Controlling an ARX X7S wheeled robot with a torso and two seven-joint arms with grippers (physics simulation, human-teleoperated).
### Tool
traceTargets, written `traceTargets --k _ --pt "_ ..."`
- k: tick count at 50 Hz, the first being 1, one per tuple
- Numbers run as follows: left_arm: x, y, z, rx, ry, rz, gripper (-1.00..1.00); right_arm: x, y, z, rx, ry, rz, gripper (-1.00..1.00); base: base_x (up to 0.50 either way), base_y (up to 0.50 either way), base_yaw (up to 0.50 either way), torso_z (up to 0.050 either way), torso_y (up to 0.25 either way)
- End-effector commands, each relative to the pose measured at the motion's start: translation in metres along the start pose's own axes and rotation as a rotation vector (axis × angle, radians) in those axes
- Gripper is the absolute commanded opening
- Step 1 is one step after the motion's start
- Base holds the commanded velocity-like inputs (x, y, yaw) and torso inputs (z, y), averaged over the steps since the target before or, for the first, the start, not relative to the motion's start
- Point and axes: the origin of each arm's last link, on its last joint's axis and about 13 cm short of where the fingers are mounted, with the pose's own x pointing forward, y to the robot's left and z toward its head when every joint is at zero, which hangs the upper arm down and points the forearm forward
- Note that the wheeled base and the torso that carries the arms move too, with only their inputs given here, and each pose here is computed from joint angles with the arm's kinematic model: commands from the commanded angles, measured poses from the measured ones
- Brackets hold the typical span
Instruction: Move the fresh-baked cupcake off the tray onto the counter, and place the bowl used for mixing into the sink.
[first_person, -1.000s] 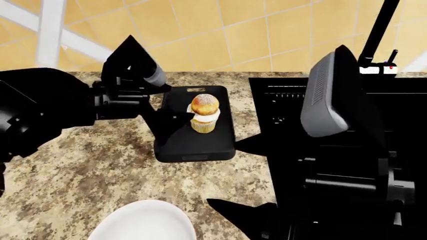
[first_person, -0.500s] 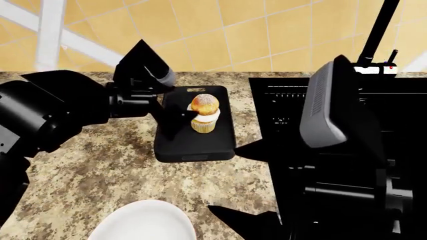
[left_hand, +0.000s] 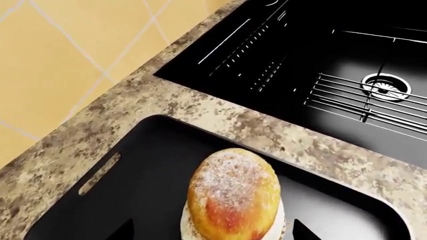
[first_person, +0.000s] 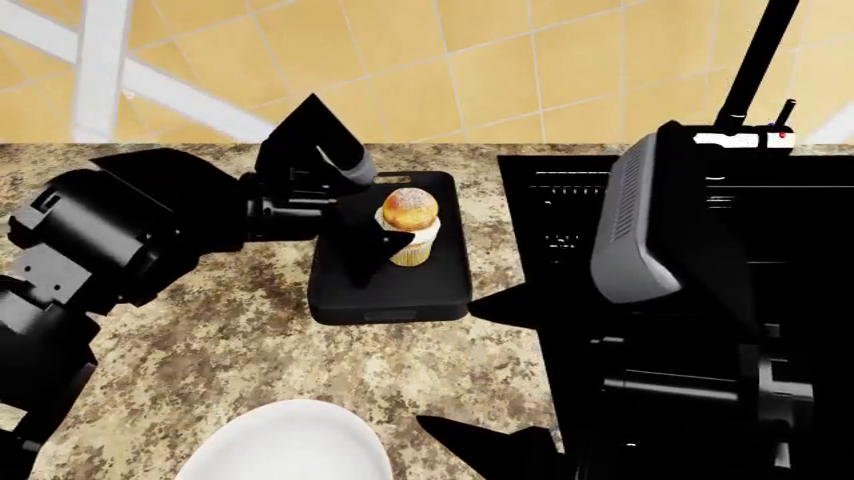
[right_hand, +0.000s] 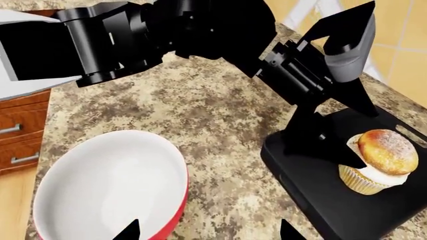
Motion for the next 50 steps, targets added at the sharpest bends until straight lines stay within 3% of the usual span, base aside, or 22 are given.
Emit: traceTargets --k 1,46,47,50 --pt "0.007 -0.002 -0.002 0.005 0.010 -0.023 1.00 0.002 -0.001 -0.001 -0.002 0.005 0.001 1.00 0.00 0.00 0.00 0.000 0.000" --pt "0.024 -0.006 -0.014 -0.018 0.064 -0.086 1.00 0.010 -0.005 -0.005 0.000 0.012 0.012 1.00 0.00 0.00 0.00 0.000 0.000" --pt "0.024 -0.006 -0.014 -0.014 0.062 -0.084 -1.00 0.010 -0.005 -0.006 0.000 0.012 0.011 1.00 0.00 0.00 0.00 0.000 0.000" --pt "0.025 -0.006 -0.015 -0.017 0.062 -0.088 -1.00 0.011 -0.005 -0.007 0.001 0.011 0.012 1.00 0.00 0.00 0.00 0.000 0.000"
